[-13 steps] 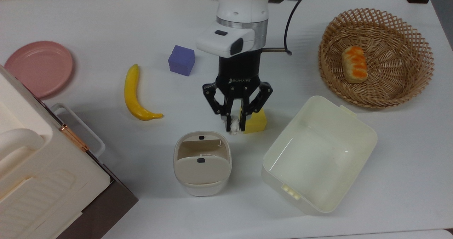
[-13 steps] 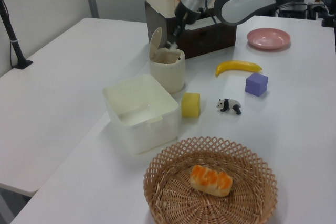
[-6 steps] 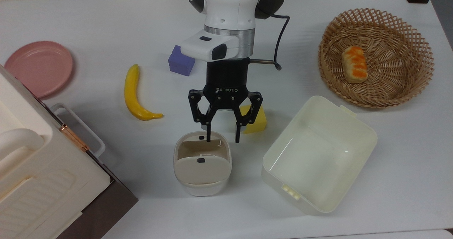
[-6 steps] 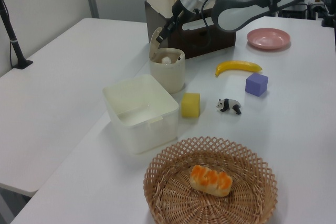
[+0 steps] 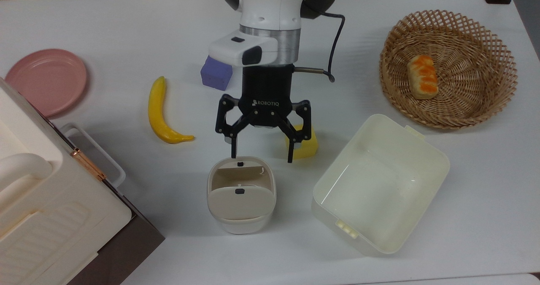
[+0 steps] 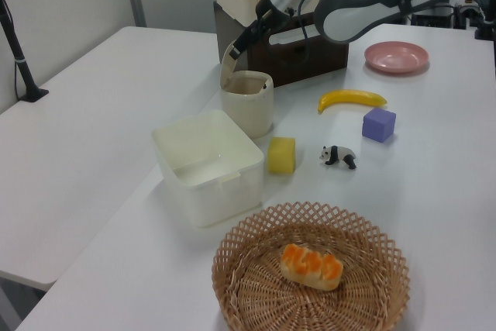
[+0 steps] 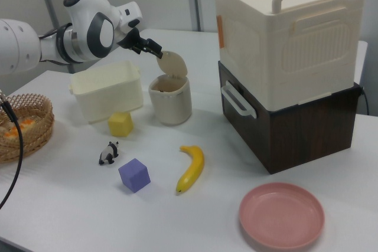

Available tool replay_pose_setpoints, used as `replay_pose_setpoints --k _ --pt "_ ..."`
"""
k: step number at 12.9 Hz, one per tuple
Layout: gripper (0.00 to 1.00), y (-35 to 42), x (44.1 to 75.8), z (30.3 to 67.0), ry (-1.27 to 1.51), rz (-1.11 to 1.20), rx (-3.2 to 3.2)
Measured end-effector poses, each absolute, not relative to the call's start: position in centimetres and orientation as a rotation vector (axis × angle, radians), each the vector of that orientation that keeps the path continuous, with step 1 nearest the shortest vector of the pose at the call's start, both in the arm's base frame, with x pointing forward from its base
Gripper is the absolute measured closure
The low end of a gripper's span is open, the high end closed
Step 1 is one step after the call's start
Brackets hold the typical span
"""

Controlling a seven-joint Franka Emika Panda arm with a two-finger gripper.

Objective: Grab it up and put it in the trash

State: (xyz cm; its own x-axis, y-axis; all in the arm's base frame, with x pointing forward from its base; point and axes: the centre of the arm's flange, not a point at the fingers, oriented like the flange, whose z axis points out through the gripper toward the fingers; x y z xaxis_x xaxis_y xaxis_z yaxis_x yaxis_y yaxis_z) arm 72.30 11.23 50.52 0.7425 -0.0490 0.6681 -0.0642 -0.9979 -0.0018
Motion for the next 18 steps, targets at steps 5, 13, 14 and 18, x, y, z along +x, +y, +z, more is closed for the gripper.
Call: replay_pose_setpoints --k 5,13,14,18 --pt "0.00 8.6 64.6 55.2 -0.292 0.427 3.008" --pt "0.00 5.7 60.1 55.7 -0.198 0.024 3.092" --pt "0.00 5.7 60.1 55.7 -0.196 0.023 3.093" --pt "0.00 5.6 60.1 55.6 -0.191 0.021 3.093"
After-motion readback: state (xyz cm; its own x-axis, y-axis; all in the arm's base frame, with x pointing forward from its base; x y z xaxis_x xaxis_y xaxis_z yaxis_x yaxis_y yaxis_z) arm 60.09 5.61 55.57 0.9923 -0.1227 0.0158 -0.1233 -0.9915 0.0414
